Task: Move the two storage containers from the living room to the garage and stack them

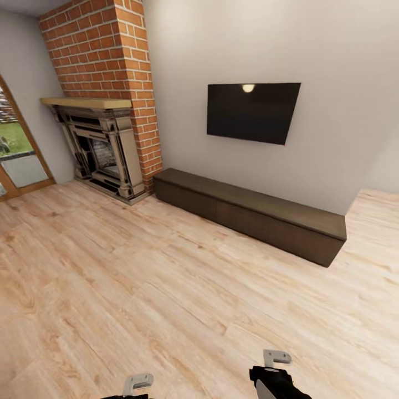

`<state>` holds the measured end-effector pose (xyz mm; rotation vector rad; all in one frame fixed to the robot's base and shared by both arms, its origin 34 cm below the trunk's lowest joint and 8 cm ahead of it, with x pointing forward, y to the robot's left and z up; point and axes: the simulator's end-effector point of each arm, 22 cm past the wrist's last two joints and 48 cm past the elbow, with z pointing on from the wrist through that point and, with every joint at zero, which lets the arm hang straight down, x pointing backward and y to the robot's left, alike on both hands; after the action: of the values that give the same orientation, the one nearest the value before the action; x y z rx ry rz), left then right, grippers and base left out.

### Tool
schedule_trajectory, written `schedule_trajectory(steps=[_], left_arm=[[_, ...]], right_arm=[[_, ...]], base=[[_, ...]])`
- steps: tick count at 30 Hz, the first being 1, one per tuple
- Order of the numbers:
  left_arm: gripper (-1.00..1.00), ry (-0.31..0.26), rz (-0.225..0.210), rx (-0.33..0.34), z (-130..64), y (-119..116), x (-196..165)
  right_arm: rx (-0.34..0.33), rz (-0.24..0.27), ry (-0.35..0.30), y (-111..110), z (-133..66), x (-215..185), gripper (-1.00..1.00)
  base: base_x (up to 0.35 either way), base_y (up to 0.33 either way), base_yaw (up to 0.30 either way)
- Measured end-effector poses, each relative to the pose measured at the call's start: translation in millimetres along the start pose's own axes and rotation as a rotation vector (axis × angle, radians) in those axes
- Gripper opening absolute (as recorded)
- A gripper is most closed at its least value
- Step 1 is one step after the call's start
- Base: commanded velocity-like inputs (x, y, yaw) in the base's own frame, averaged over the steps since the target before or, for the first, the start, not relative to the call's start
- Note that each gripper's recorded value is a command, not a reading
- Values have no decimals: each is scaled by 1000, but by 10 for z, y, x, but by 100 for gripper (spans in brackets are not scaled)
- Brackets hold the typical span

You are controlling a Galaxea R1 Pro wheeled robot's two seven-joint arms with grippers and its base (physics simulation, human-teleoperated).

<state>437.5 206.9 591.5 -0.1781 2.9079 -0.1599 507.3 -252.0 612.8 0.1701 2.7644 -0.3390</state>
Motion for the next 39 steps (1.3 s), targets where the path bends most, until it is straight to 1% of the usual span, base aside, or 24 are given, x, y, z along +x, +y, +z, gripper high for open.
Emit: schedule_trajectory(steps=[39], left_arm=[[100, 14, -1, -2, 29, 10, 56]], right_arm=[[1, -4, 13, 4, 32, 59, 100]], base=[[329, 0, 244]])
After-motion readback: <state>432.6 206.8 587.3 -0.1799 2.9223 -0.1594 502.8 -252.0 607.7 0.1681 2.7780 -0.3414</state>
